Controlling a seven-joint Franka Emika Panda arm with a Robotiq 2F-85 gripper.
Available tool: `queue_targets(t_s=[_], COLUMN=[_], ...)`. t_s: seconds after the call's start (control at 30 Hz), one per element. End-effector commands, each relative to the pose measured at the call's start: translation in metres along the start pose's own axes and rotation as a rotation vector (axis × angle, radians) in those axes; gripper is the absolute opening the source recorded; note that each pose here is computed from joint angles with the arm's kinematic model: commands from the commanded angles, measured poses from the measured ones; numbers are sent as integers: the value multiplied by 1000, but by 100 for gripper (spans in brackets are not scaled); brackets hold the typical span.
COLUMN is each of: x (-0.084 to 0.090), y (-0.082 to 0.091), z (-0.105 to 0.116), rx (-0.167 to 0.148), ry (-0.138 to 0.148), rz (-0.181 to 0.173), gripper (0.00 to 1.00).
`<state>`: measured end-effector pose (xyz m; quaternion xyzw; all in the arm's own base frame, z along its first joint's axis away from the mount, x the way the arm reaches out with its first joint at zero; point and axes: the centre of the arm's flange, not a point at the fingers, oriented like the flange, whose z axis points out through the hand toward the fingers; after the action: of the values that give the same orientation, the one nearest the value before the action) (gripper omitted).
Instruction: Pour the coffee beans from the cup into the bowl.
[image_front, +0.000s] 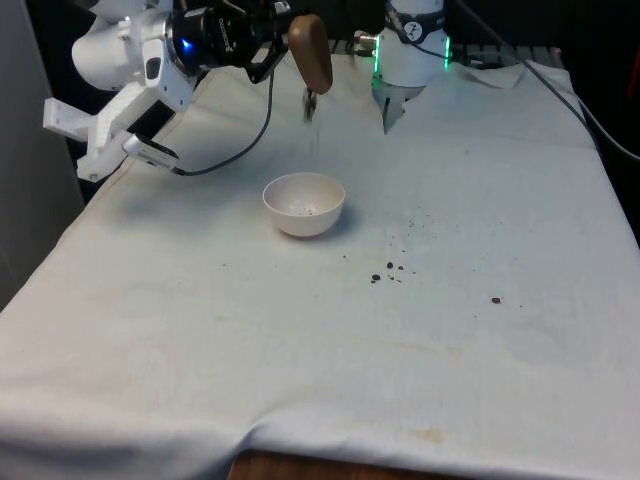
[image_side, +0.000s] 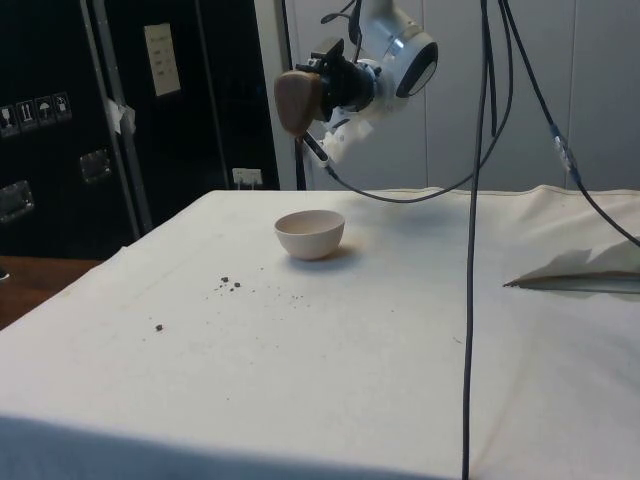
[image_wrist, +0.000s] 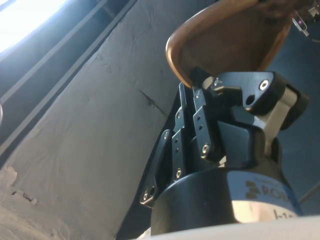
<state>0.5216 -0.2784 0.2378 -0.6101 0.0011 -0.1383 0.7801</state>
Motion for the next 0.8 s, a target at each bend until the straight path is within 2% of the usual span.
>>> queue_targets(t_s=[0.0, 0.77], x=[-1, -2], y=[2, 3], z=[0, 1], rx=[5, 5], ry=[0, 3], rz=[4, -6], gripper=[0, 0])
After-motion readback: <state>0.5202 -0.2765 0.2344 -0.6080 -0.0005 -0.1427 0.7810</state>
